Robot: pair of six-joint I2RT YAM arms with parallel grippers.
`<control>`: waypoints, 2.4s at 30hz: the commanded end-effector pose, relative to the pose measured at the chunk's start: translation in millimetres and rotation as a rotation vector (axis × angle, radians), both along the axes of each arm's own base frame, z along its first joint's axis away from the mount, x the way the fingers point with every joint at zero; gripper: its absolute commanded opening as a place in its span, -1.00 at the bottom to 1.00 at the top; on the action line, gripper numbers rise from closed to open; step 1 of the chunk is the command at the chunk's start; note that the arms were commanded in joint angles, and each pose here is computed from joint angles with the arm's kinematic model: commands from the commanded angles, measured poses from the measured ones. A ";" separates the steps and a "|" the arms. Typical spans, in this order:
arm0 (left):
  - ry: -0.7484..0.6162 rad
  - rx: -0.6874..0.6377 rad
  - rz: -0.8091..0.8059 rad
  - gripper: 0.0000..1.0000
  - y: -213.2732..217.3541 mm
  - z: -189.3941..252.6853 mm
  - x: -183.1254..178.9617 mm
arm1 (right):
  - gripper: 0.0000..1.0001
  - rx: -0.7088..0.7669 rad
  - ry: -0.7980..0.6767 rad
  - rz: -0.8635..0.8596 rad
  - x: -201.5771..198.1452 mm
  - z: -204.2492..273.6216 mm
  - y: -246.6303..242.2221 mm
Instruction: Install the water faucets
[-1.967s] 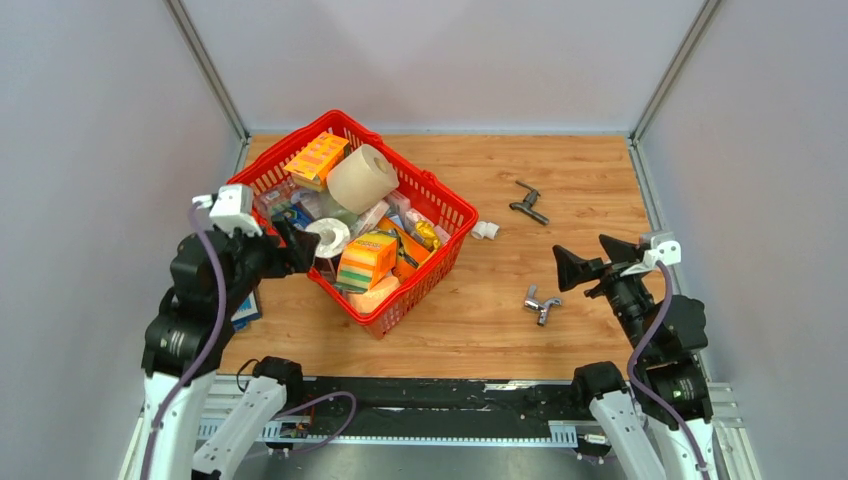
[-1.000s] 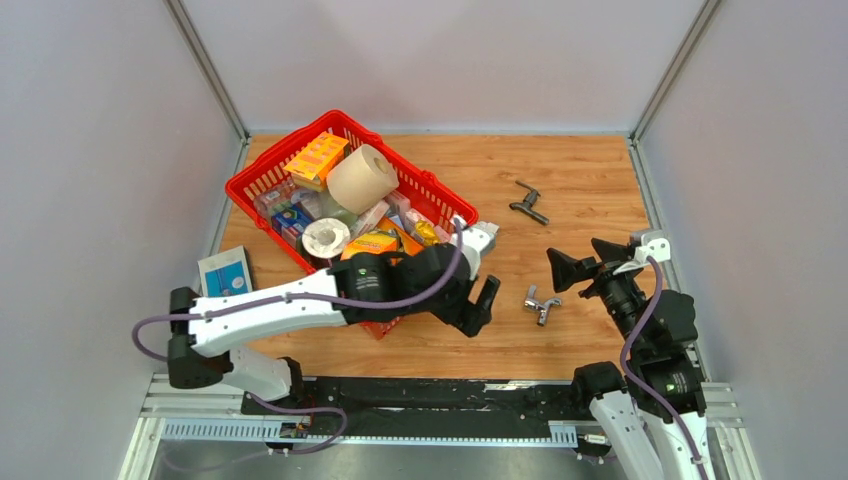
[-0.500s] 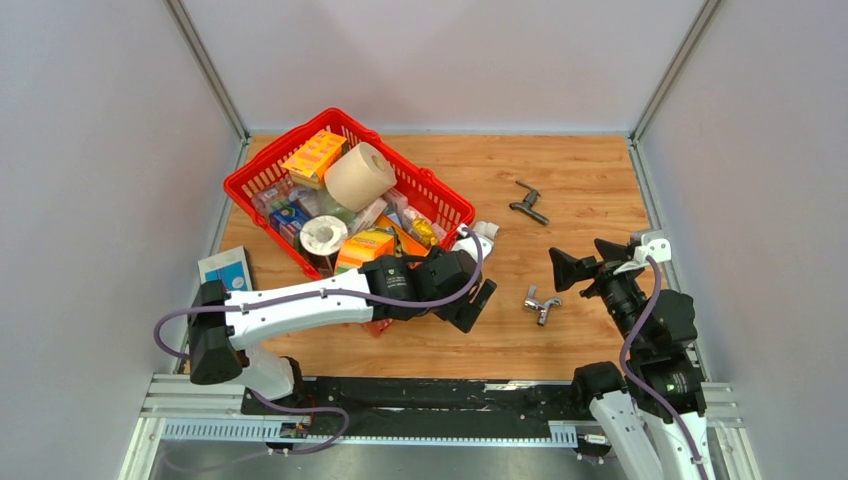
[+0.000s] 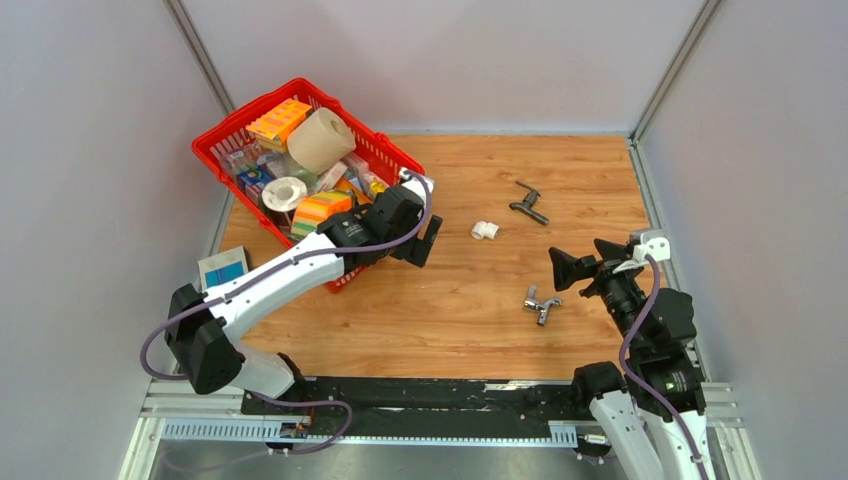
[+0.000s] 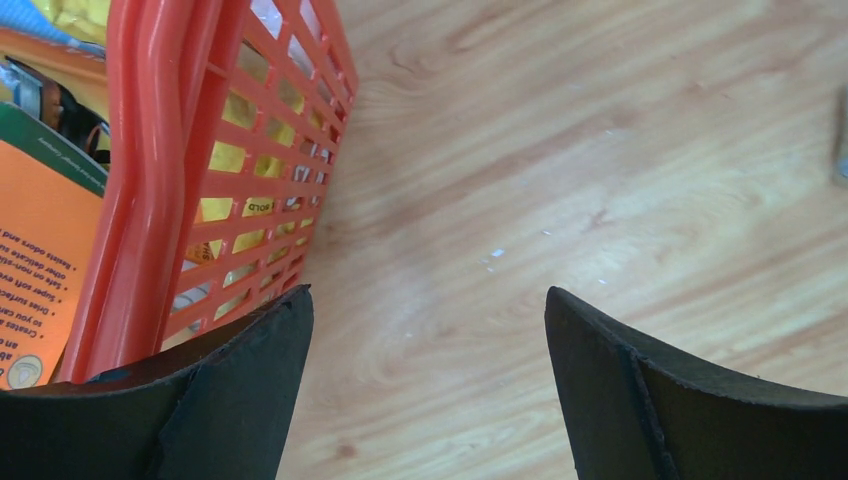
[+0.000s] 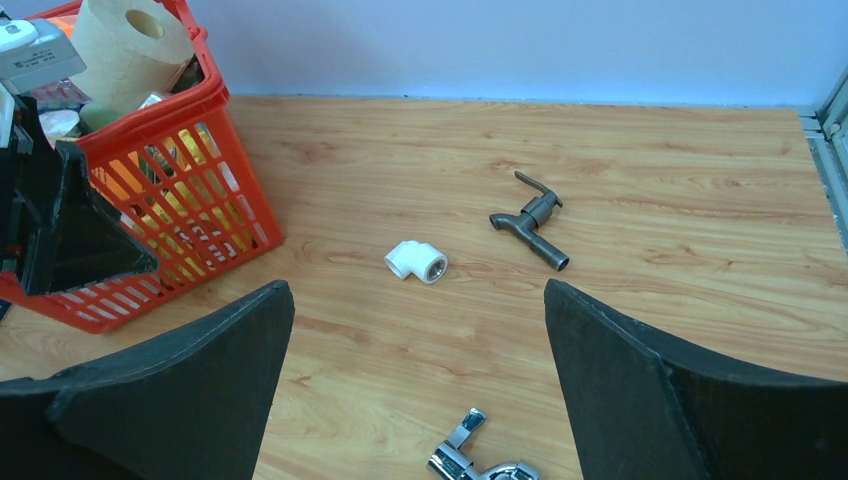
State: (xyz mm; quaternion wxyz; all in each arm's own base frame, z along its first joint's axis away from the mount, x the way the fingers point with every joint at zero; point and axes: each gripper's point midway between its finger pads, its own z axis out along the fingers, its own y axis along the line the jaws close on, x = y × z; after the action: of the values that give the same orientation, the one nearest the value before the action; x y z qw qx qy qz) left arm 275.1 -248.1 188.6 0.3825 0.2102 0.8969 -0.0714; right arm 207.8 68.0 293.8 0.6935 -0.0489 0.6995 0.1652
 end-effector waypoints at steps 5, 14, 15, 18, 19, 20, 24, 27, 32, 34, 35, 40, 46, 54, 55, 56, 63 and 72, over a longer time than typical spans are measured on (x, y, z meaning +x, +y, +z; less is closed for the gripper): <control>-0.099 0.045 0.084 0.86 32.8 15.8 58.5 | 1.00 0.019 0.149 -0.002 24.6 -23.3 7.5; -0.141 -0.052 0.051 0.86 20.8 56.7 70.3 | 1.00 0.096 0.436 -0.103 69.7 -75.8 11.1; -0.151 -0.059 0.048 0.87 20.9 62.3 70.5 | 1.00 0.095 0.462 -0.095 74.4 -81.9 14.4; -0.179 -0.109 0.043 0.87 25.6 92.3 70.3 | 1.00 0.092 0.496 -0.033 88.7 -93.4 28.6; -0.186 -0.137 0.023 0.86 22.5 103.6 68.9 | 1.00 0.093 0.497 -0.009 92.6 -94.4 33.1; -0.192 -0.151 0.019 0.86 25.5 111.4 66.0 | 1.00 0.093 0.490 0.007 97.8 -94.4 37.0; -0.206 -0.234 -0.040 0.86 23.7 140.5 45.8 | 0.91 0.046 0.440 0.061 120.1 -103.3 46.0; -0.182 -0.288 -0.096 0.86 18.4 137.2 28.8 | 0.82 0.009 0.431 0.121 139.4 -116.5 57.2; -0.212 -0.367 -0.181 0.87 17.1 141.1 3.1 | 0.71 -0.040 0.490 0.238 170.4 -145.7 79.4; -0.249 -0.389 -0.193 0.86 19.6 141.2 -1.9 | 0.59 -0.055 0.525 0.277 180.1 -159.7 86.5; -0.253 -0.386 -0.192 0.86 19.2 130.8 -0.1 | 0.56 -0.061 0.538 0.291 184.4 -165.9 89.1; -0.292 -0.380 -0.134 0.86 30.3 120.7 4.6 | 0.50 -0.075 0.581 0.347 202.7 -187.9 100.6; -0.275 -0.358 -0.102 0.86 33.7 106.9 9.5 | 0.48 -0.115 0.666 0.369 214.1 -225.8 102.8; -0.291 -0.312 -0.022 0.86 52.0 101.6 23.3 | 0.29 -0.133 0.744 0.470 199.6 -251.9 111.2; -0.290 -0.313 -0.023 0.86 52.2 101.6 23.5 | 0.26 -0.131 0.748 0.485 197.8 -253.1 112.8; -0.291 -0.316 -0.020 0.86 53.1 102.5 23.6 | 0.25 -0.132 0.756 0.490 196.2 -255.9 113.5; -0.290 -0.312 -0.012 0.86 56.1 100.3 25.6 | 0.25 -0.177 0.771 0.465 199.9 -263.5 114.0; -0.282 -0.326 -0.022 0.86 54.7 100.7 25.0 | -0.34 -0.245 0.801 0.445 199.4 -272.5 112.9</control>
State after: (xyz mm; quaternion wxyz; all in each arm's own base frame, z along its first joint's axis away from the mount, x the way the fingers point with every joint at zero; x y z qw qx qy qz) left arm 296.5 -191.2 280.5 0.5176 0.1587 0.8209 -0.1818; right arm 412.2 182.3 31.6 0.3228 -0.1963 0.8911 0.2512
